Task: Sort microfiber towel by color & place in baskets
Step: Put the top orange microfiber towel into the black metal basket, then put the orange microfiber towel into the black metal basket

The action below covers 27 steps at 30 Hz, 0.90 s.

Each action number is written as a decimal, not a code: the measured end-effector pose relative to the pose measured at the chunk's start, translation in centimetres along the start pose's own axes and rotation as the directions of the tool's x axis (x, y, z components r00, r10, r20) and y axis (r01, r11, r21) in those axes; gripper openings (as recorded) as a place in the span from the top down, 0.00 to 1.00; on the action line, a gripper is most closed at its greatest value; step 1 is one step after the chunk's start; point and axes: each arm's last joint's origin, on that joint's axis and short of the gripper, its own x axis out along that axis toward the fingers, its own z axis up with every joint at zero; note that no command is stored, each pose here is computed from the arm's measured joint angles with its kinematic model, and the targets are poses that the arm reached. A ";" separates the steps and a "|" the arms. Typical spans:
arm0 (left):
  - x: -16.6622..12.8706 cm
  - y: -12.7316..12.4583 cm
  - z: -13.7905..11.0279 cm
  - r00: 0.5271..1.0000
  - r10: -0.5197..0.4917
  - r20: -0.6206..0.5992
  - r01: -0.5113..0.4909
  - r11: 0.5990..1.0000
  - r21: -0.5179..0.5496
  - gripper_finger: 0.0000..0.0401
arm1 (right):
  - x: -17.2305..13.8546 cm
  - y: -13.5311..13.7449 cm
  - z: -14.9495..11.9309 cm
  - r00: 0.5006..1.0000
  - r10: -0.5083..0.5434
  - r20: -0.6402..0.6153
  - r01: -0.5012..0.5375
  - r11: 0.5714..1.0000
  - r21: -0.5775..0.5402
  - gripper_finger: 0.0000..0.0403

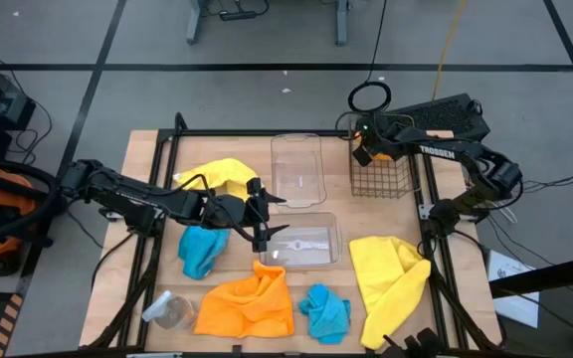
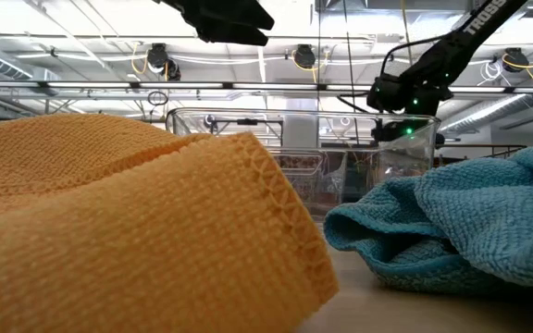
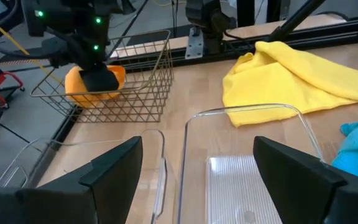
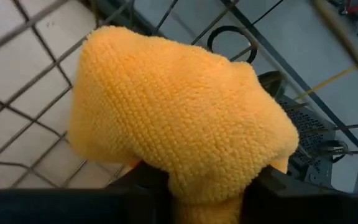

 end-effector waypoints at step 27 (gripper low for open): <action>-0.9 -2.4 0.0 0.996 -0.094 0.000 0.093 0.995 -0.042 0.22 | -15.7 -1.3 -4.6 0.874 0.368 0.317 -0.415 0.905 0.094 0.33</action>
